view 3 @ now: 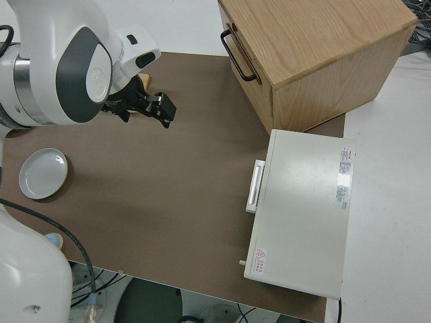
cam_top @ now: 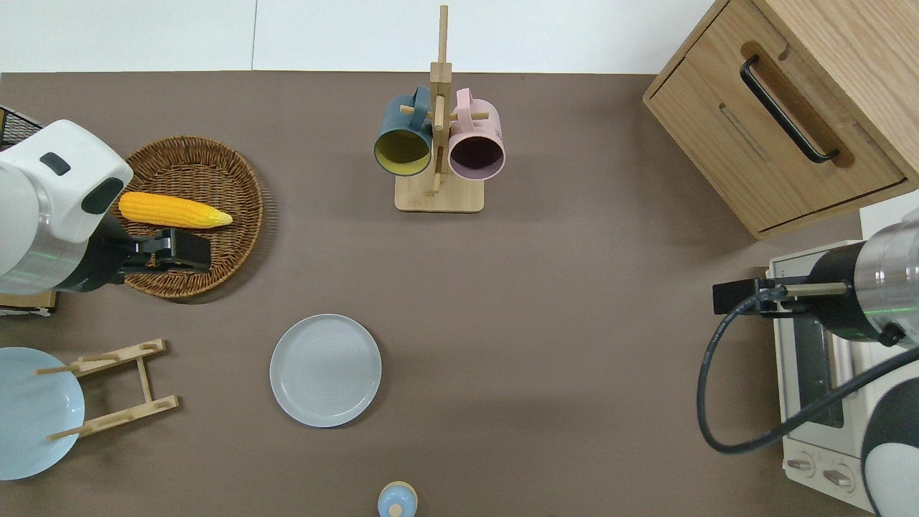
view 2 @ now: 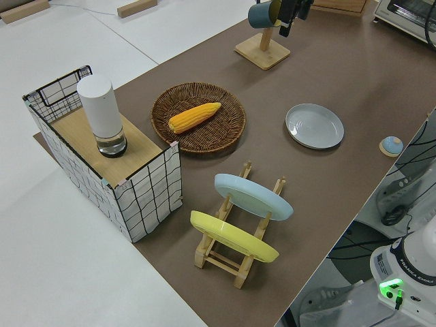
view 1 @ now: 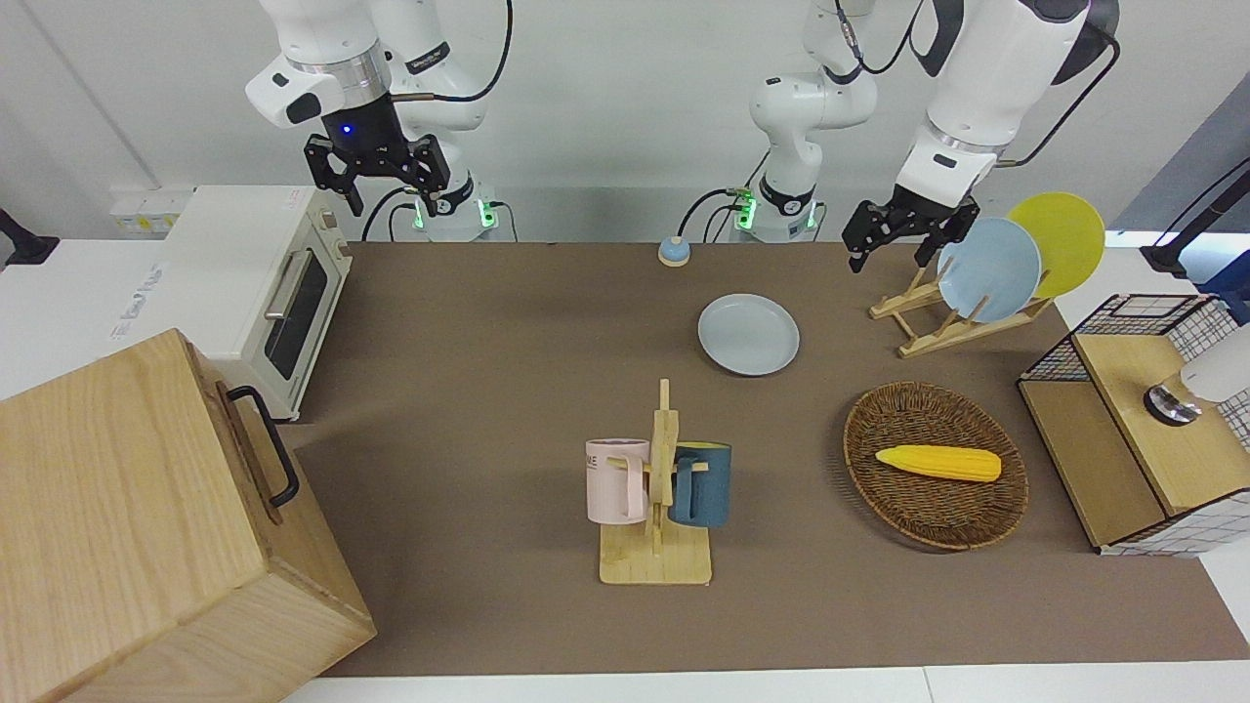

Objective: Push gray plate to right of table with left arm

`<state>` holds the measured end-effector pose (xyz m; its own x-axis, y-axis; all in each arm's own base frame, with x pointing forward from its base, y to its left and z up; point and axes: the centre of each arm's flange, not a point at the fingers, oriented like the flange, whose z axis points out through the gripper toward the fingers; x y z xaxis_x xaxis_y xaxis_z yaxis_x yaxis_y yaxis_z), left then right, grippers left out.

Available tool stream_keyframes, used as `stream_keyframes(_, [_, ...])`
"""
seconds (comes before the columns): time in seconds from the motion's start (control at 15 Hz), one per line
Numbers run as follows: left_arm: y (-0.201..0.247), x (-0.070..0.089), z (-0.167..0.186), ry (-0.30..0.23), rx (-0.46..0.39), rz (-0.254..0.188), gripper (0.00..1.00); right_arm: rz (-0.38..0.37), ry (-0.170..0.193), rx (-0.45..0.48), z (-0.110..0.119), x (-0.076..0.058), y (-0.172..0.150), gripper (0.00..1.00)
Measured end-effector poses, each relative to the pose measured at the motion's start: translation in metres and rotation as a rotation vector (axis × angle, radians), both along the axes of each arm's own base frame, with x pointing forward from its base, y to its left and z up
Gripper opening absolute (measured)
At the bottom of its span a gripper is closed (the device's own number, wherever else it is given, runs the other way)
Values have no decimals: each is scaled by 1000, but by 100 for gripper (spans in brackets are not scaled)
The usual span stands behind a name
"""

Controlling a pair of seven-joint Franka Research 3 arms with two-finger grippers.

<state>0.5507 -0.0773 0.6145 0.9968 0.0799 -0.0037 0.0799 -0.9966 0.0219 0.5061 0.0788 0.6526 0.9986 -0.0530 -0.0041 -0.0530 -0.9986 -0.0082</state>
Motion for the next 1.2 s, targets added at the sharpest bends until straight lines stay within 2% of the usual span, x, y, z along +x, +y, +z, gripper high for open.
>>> stream_keyframes(1.2, [1, 1, -7, 17, 1, 2, 99, 0, 0, 0, 0, 0, 0, 100])
